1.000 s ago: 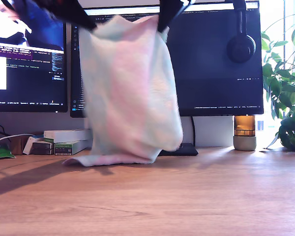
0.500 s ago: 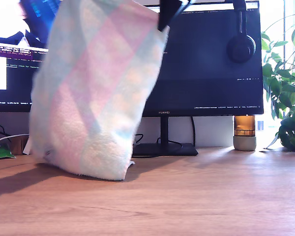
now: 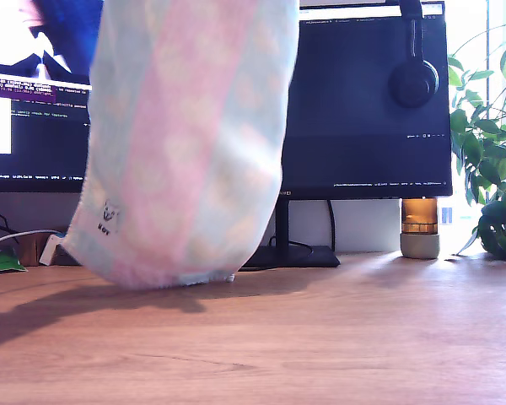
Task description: Fold the tea towel to a neat square and place it to the right
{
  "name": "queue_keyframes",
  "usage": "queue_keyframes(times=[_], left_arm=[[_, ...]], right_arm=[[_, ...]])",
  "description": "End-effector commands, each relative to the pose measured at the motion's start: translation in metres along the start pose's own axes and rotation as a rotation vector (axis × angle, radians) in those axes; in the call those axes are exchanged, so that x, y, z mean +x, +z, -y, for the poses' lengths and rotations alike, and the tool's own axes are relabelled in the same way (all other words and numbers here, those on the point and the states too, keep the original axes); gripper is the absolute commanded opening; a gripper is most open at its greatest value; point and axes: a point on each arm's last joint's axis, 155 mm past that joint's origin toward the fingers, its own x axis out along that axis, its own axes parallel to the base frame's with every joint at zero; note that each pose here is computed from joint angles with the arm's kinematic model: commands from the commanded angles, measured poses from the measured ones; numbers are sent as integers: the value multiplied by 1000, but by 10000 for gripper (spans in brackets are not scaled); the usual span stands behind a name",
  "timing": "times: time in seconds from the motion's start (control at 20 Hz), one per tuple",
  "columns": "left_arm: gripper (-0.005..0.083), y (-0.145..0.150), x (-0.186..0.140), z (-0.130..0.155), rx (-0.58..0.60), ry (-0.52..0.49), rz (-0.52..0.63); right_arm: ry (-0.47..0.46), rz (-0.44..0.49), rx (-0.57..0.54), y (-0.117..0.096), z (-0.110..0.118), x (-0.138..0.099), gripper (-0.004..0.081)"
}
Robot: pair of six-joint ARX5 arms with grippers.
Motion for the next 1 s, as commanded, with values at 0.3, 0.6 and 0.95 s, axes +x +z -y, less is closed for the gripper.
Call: queue_keyframes(times=[0.3, 0.6, 0.95], left_arm=[[-24, 1, 53, -52, 194, 167, 159], [-24, 10, 49, -86, 186, 234, 151], [-24, -110, 49, 16, -213, -181, -244]], right_arm=[[-410, 184, 62, 52, 88, 12, -12], [-508, 186, 34, 57, 106, 2, -12], [25, -5, 71, 1, -10, 37, -12]])
